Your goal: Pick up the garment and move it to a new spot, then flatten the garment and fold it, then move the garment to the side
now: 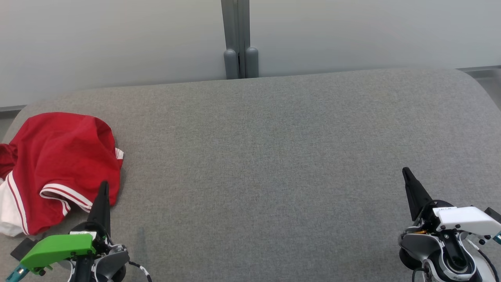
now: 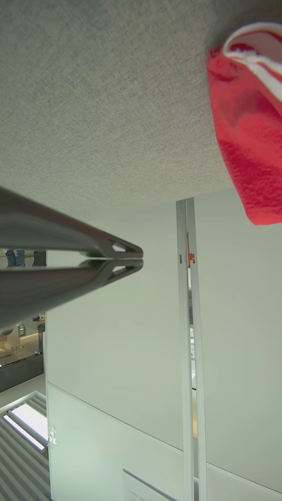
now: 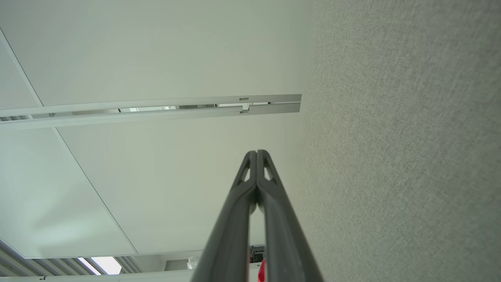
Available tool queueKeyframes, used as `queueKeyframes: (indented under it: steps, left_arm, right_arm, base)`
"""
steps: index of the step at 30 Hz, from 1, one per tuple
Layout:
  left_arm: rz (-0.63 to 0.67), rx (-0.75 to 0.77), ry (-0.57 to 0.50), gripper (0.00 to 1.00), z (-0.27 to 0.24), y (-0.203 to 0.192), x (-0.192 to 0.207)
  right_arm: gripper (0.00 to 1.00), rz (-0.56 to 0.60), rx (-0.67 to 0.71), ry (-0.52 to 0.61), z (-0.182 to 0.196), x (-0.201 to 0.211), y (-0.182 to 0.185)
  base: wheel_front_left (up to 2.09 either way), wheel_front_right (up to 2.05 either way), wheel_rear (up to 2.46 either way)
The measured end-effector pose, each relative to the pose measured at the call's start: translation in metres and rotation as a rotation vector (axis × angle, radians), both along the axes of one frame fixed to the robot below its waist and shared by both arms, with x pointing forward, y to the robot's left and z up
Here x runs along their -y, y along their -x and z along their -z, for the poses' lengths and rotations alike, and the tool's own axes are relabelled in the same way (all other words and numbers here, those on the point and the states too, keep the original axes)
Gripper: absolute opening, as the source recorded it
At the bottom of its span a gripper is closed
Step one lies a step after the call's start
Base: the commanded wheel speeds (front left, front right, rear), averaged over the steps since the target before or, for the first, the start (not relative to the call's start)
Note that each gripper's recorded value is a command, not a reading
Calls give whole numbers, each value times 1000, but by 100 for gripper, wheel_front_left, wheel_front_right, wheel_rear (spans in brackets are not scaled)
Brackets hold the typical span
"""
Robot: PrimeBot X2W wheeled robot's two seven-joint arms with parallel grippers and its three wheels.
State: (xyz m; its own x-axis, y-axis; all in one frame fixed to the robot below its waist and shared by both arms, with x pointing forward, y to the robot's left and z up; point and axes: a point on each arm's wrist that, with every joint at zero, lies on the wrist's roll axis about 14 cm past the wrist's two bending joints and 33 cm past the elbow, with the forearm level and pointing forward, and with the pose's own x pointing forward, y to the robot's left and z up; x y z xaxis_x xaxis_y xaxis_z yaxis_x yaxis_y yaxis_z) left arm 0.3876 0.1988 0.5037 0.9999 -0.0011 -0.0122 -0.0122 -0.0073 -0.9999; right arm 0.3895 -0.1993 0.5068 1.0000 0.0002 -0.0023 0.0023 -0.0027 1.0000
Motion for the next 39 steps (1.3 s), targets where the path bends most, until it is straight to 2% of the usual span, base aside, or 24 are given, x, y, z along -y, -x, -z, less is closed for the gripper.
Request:
queueKeyframes:
  steps: [9,10,16,27,31,39]
  left_arm:
    - [0,0,0,0,0,0,0]
    - [0,-3,1,100,1,0,0]
    - [-1,-97,16,100,32,15,3]
    - [-26,-98,-37,100,32,16,3]
    - [-38,-95,-72,100,30,15,1]
    - [-28,-98,-210,100,27,14,6]
  right_arm:
    - [0,0,0,0,0,0,0]
    - [100,0,-2,-1,1,0,0]
    - [100,1,-85,-15,29,-3,12]
    - [100,2,-82,40,27,-11,12]
    - [100,-1,-82,107,26,-13,11]
    - [100,-14,-66,284,21,-18,8]
  base:
    - [0,0,0]
    - [0,0,0]
    - [0,0,0]
    - [0,0,0]
    - [0,0,0]
    - [0,0,0]
